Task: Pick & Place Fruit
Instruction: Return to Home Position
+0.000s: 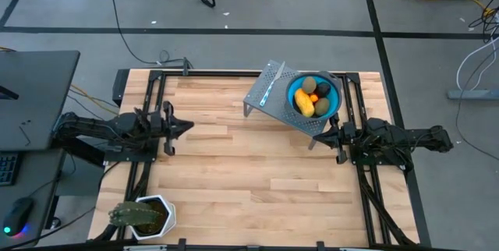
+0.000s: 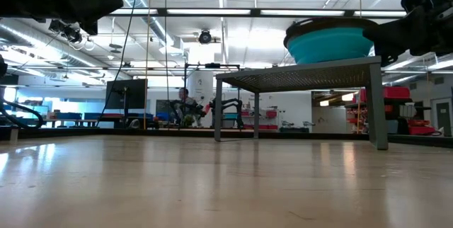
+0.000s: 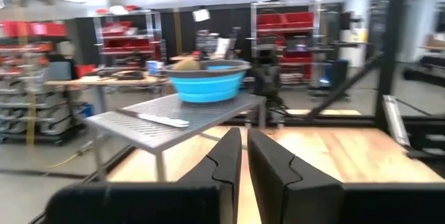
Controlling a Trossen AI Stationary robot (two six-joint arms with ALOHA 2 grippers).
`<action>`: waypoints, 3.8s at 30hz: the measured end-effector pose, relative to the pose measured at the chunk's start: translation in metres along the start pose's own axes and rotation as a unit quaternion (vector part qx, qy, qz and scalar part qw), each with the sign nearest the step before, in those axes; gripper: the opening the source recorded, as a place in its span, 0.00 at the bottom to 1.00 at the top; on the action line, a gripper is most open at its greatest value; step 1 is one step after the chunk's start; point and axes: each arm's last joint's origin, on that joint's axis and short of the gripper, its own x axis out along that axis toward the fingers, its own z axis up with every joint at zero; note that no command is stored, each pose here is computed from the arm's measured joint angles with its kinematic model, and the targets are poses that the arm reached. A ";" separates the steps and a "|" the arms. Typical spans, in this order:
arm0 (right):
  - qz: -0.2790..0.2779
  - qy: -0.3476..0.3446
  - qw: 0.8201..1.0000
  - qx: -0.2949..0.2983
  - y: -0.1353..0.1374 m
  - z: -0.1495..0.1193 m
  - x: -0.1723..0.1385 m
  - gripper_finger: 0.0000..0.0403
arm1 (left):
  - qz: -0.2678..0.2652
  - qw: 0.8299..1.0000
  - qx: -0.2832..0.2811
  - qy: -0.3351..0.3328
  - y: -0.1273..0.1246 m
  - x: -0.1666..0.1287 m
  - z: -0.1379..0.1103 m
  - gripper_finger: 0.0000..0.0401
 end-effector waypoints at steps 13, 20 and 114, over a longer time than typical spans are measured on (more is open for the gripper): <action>-0.006 0.001 1.000 0.000 0.000 0.000 0.000 0.00 | -0.082 0.996 -0.016 -0.009 -0.007 0.000 -0.028 0.02; -0.006 0.001 1.000 0.000 0.000 0.000 0.000 0.00 | -0.072 0.997 0.027 -0.031 -0.006 -0.001 -0.027 0.01; -0.009 0.001 1.000 0.000 -0.001 0.000 0.000 0.00 | 0.029 1.000 0.005 -0.010 0.014 0.002 -0.033 0.06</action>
